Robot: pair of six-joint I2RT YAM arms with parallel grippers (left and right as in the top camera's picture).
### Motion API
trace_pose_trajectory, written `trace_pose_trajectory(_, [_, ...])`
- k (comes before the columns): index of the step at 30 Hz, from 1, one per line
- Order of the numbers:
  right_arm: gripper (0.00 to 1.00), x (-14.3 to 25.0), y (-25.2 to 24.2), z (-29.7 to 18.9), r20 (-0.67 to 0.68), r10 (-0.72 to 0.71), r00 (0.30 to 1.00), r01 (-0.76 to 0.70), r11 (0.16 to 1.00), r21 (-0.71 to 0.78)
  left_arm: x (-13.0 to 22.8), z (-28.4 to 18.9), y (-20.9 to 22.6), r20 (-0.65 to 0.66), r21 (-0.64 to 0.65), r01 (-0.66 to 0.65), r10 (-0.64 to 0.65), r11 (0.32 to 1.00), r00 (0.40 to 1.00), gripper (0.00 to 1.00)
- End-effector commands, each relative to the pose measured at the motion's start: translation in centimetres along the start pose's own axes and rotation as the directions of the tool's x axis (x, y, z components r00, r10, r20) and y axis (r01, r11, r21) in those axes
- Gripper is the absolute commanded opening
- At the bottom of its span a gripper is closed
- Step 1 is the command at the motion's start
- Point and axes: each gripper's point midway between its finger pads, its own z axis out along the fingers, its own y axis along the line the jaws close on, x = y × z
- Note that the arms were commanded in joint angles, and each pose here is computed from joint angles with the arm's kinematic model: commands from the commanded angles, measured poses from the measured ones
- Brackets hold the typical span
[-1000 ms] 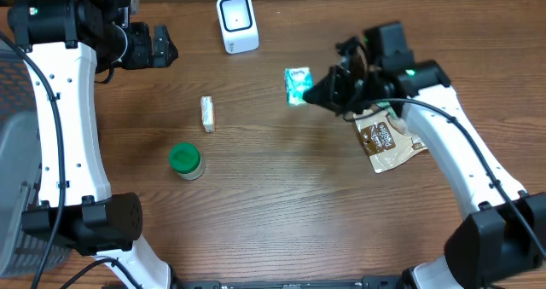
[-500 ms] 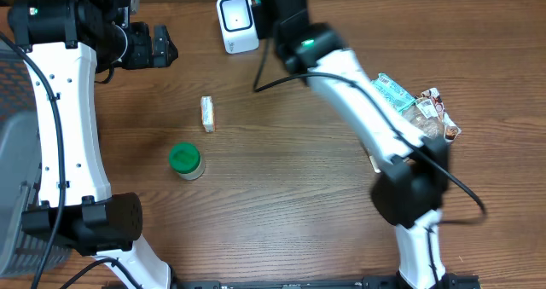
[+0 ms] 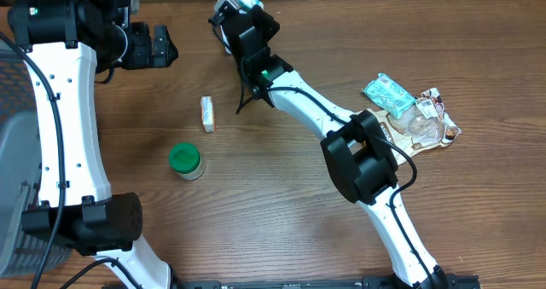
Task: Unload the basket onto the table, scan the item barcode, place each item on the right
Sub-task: 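Hold the Kleenex pack under the scanner with the right gripper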
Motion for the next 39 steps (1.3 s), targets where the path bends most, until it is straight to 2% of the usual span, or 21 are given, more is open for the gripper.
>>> trace_pose_trajectory(1, [0.04,-0.2,-0.9,0.0,-0.003,-0.028,1.000,0.028,0.999,0.029,-0.3,-1.2,-0.2,0.035,-0.002,-0.033,0.033,0.999,0.999,0.99])
trace_pose_trajectory(15, [0.04,-0.7,2.1,-0.1,0.040,0.014,0.999,-0.012,0.999,-0.052,-0.3,-1.2,-0.2,0.035,-0.002,-0.033,0.033,0.999,0.999,1.00])
trace_pose_trajectory(28, [0.04,-1.5,1.5,-0.1,0.070,0.097,0.993,-0.095,0.995,-0.033,-0.3,-1.2,-0.2,0.035,-0.002,-0.033,0.033,0.999,0.999,1.00])
trace_pose_trajectory(32, [0.04,-2.2,0.6,-0.5,0.081,0.124,0.989,-0.123,0.992,-0.027,-0.3,-1.2,-0.2,0.035,-0.002,-0.032,0.032,0.999,0.999,1.00])
trace_pose_trajectory(36, [0.04,-3.6,-2.1,-2.0,0.089,0.243,0.966,-0.241,0.970,-0.034,-0.3,-1.2,-0.2,0.035,-0.002,-0.032,0.032,0.999,0.999,1.00])
trace_pose_trajectory(39, [0.04,-5.0,-4.2,-3.9,0.091,0.281,0.955,-0.273,0.958,-0.091,-0.3,-1.2,-0.2,0.035,-0.003,-0.032,0.032,0.999,0.999,0.99])
